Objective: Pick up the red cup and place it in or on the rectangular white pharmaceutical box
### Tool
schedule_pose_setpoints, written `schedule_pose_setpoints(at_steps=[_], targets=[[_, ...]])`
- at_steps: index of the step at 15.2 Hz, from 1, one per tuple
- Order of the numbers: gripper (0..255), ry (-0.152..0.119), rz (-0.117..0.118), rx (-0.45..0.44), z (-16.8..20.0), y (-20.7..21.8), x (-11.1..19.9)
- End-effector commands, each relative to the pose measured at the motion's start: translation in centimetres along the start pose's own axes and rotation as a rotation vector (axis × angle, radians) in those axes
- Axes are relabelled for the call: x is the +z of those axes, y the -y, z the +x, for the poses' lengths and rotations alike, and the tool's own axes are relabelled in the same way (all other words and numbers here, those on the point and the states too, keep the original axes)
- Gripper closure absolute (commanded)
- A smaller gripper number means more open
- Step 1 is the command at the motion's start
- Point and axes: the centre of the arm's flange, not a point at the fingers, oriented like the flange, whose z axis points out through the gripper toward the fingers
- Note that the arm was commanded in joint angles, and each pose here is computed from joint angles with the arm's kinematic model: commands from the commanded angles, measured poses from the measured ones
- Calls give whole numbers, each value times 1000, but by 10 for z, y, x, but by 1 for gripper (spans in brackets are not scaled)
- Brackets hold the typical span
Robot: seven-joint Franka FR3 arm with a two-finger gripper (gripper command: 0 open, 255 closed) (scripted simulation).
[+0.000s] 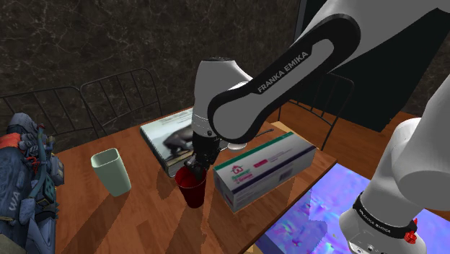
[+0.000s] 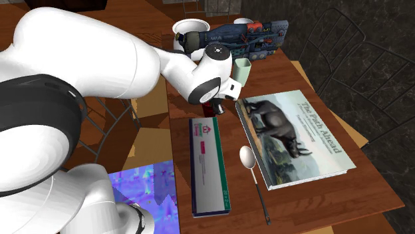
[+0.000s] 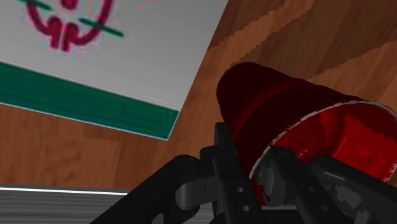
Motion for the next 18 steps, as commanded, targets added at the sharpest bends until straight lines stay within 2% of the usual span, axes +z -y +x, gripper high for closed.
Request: schedule_pose_setpoints(at_steps=[1,4,18], targets=[[255,0,0,0,0,0,0],[255,0,0,0,0,0,0],[255,0,0,0,7,15,-72]])
